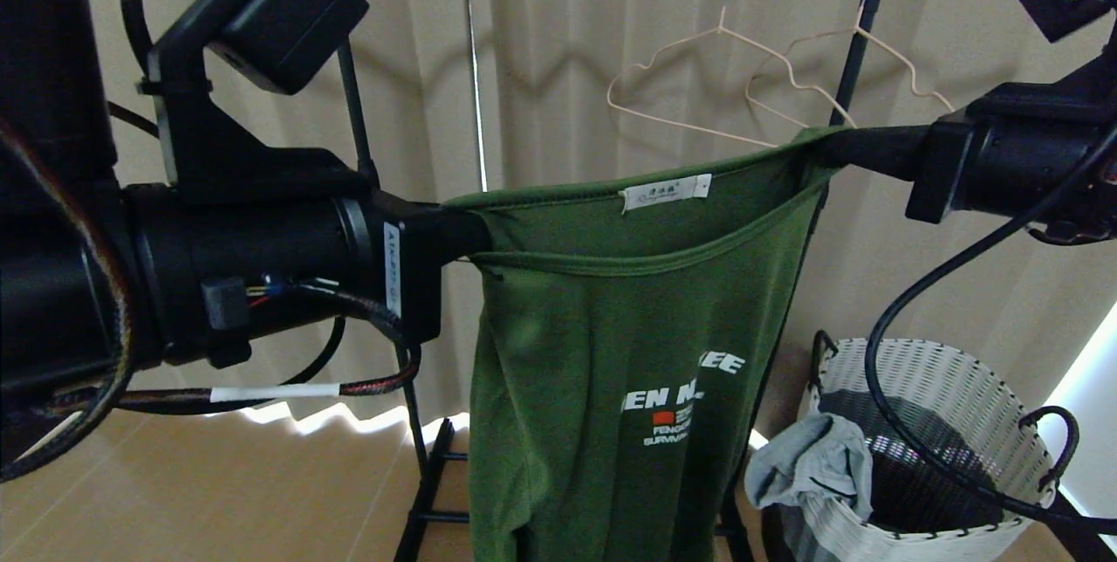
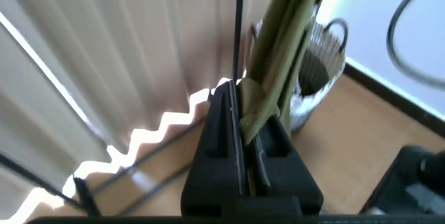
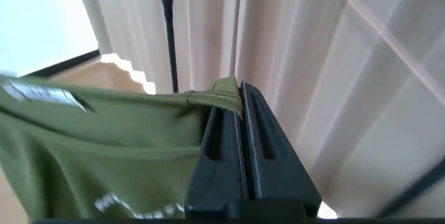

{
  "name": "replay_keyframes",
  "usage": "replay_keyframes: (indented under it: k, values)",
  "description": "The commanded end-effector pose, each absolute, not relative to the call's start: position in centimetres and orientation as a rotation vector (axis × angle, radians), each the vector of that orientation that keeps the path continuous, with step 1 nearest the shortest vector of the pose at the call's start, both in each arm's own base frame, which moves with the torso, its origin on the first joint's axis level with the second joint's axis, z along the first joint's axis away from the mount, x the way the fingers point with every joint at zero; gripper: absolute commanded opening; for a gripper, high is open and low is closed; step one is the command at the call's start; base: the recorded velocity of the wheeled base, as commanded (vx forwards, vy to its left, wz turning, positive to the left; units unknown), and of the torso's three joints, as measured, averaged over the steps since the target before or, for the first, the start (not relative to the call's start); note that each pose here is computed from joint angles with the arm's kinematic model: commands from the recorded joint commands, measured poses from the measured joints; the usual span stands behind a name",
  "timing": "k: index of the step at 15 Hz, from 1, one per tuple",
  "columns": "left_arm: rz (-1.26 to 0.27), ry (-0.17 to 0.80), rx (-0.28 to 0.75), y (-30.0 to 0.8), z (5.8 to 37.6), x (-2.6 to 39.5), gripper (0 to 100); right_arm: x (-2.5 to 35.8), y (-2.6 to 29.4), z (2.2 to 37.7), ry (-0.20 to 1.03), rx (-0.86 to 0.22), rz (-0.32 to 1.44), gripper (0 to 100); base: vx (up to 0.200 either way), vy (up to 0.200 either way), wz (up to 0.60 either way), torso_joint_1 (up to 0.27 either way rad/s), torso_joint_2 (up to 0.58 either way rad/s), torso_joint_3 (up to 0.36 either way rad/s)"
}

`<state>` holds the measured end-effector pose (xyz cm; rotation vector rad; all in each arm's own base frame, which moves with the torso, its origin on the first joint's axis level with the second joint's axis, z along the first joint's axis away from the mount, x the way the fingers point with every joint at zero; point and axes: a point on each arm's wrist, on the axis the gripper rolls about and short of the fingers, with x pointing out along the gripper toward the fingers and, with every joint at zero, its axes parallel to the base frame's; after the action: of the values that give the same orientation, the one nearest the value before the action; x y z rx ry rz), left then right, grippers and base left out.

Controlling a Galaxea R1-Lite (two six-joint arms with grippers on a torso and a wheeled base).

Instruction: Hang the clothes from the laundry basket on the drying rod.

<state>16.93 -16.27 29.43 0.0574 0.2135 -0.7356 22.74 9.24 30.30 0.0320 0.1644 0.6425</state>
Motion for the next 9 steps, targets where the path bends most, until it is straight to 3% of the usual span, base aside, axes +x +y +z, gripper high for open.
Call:
replay_keyframes:
  k: [1,4,9]
  values:
    - [-0.702,0.194,0.05,-16.6,30.2,18.4,0,21.0,8.6,31.7,0.139,0.032,0.642,0,0.0,0.0,0.0,0.0,0.0,0.0]
    - [-0.66,0.138,0.025,-17.5,32.2,20.8,0,19.1,7.8,32.9,0.103,0.034,0.644,0,0.0,0.0,0.0,0.0,0.0,0.0]
    - [-0.657,0.18,0.044,-18.0,30.9,21.3,0,18.5,7.6,32.0,0.137,0.032,0.643,0,0.0,0.0,0.0,0.0,0.0,0.0]
